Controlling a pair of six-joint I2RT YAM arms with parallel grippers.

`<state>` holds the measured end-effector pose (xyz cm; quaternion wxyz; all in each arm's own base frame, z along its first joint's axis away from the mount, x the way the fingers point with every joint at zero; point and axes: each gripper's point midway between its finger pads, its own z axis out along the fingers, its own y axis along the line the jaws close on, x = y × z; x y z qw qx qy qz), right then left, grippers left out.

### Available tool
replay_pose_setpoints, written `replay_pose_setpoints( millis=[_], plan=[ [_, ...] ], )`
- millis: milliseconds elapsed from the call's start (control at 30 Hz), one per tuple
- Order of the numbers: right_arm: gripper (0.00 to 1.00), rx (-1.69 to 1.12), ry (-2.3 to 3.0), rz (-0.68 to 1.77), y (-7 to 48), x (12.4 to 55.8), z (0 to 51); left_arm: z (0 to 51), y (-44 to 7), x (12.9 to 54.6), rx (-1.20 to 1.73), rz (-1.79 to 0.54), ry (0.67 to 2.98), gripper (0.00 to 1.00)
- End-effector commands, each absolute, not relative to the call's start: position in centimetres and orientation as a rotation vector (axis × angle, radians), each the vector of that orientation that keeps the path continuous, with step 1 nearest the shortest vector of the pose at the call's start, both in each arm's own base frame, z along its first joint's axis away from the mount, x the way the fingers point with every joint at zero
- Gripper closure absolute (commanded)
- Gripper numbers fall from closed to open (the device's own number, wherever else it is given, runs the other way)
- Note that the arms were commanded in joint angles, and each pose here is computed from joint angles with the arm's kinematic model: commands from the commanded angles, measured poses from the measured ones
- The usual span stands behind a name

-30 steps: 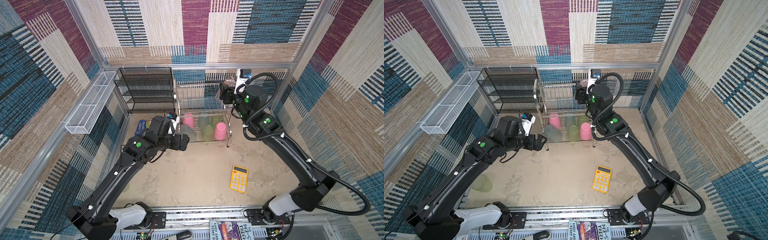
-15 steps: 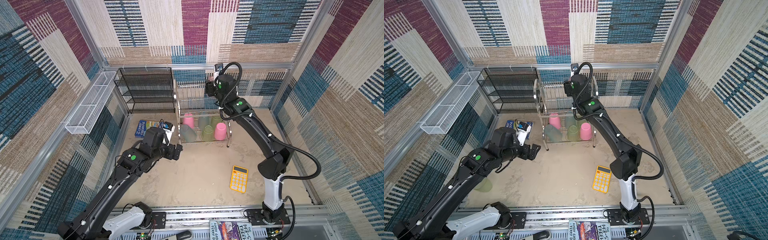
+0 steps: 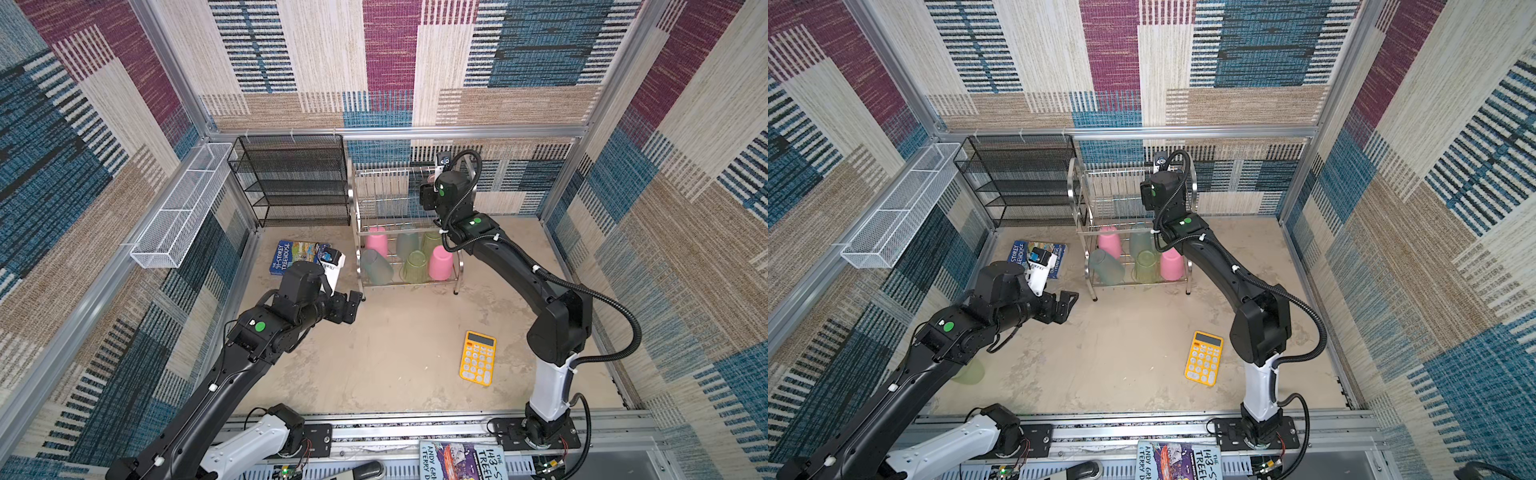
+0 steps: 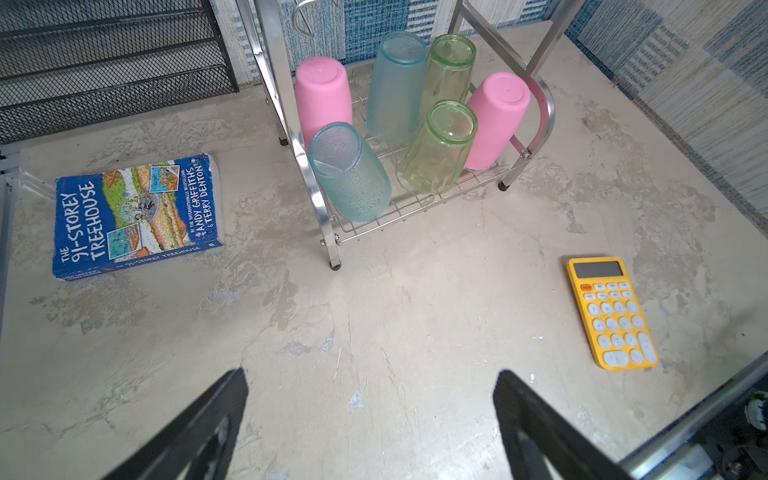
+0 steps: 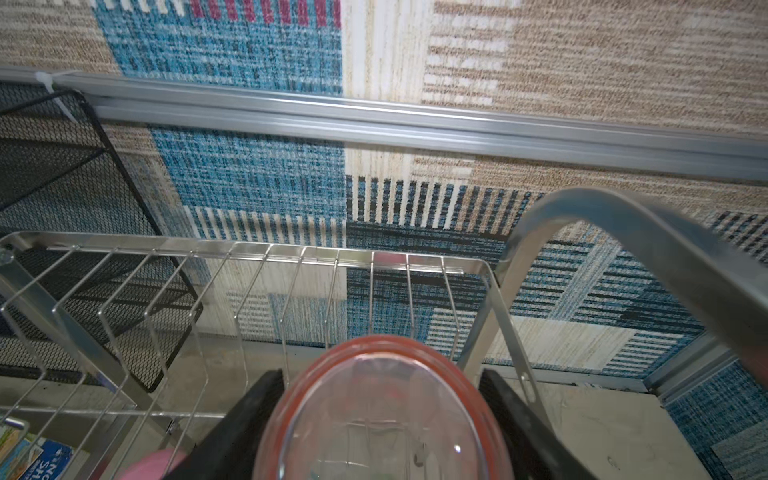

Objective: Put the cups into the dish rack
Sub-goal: 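Carry the pink cup with right gripper up into the rack's upper tier, then release the pink cup in the upper tier while left gripper moves to the green cup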

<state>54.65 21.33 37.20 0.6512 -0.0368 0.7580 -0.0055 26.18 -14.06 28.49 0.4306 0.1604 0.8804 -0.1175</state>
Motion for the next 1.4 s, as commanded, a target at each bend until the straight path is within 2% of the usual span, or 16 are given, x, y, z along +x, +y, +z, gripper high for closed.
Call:
replay_pose_setpoints(
  millis=[0, 167, 433, 600, 800, 1033, 1133, 1367],
  plan=[
    [0.34, -0.042, 1.687, -0.006, 20.6, 54.6, 37.5, 29.0, -13.9, 26.4, 0.357, -0.302, 2.179, 0.04],
    [0.29, -0.042, 1.682, 0.01, 20.6, 54.4, 37.1, 29.4, -13.7, 26.3, 0.341, -0.299, 2.173, 0.04],
    [0.08, -0.057, 1.661, 0.048, 20.9, 53.9, 39.3, 29.9, -12.6, 26.5, 0.297, -0.242, 2.183, 0.0],
    [0.01, -0.059, 1.639, 0.054, 20.8, 53.4, 41.1, 29.5, -11.7, 26.4, 0.262, -0.199, 2.214, 0.0],
    [0.0, -0.069, 1.579, 0.099, 20.3, 51.4, 44.8, 28.5, -10.4, 26.0, 0.197, -0.149, 2.279, 0.01],
    [0.0, -0.124, 1.502, 0.187, 20.3, 46.1, 48.1, 26.4, -8.5, 25.1, 0.078, -0.087, 2.406, 0.0],
    [0.0, -0.173, 1.47, 0.223, 21.4, 43.0, 48.4, 25.1, -7.6, 24.7, 0.022, -0.054, 2.477, 0.0],
    [0.0, -0.256, 1.467, 0.265, 22.1, 37.5, 45.6, 23.1, -5.7, 23.7, -0.111, -0.008, 2.552, 0.04]
  ],
)
